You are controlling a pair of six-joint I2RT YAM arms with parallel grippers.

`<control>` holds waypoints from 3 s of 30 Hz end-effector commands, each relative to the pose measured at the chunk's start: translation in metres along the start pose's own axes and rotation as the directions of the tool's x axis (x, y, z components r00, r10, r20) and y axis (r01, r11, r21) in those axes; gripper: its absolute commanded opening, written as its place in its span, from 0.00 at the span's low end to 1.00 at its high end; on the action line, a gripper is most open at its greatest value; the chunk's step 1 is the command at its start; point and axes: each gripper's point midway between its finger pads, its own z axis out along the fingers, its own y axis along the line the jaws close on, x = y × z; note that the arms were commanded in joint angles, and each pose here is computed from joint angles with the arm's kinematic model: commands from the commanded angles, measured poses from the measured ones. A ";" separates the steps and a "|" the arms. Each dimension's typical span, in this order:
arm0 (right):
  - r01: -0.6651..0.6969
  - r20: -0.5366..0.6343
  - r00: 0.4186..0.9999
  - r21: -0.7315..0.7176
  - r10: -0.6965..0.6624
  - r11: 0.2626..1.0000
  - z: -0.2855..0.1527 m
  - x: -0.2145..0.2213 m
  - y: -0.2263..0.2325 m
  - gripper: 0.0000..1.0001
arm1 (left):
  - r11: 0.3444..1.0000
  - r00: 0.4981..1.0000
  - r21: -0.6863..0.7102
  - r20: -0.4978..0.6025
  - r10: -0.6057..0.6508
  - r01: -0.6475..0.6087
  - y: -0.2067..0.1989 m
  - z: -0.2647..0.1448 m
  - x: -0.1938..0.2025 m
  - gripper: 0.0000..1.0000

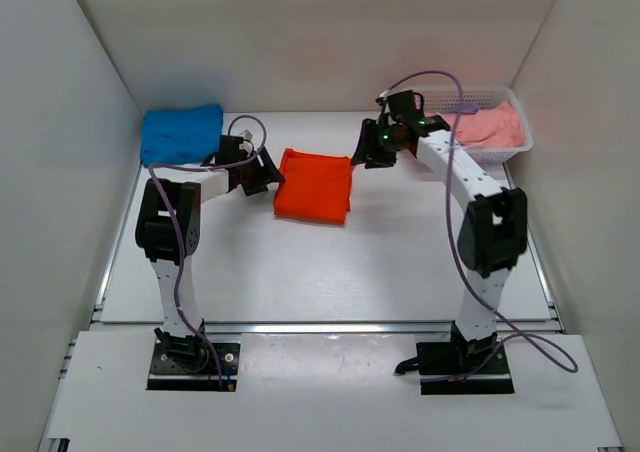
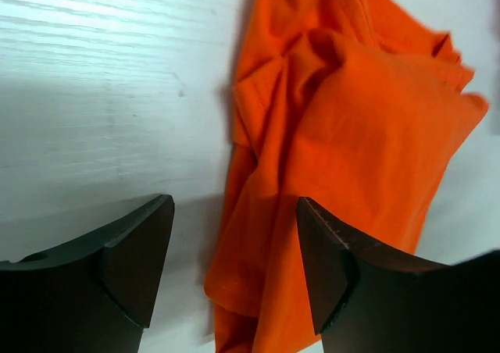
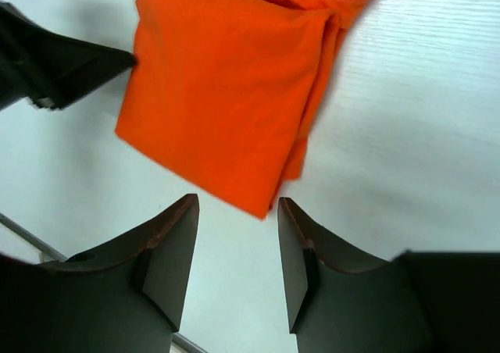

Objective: Fold and stack the t-shirts
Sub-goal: Put the neatly folded tshirt into the corner of the board with the left arm

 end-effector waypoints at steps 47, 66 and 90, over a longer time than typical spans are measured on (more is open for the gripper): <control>-0.076 0.283 0.956 -0.028 0.081 0.997 -0.131 -0.025 -0.040 0.47 | 0.725 0.761 -0.675 0.399 0.511 -0.133 0.089 -0.122 -0.328 0.00; -0.042 0.156 0.987 -0.007 0.043 0.999 -0.081 -0.013 -0.016 0.47 | 0.815 0.738 -0.577 0.574 0.355 0.057 0.183 -0.161 -0.375 0.72; -0.162 0.416 0.906 0.162 0.081 0.973 -0.165 -0.050 -0.059 0.48 | 0.929 0.903 -0.037 0.220 0.368 -0.369 -0.087 -0.188 -0.029 0.99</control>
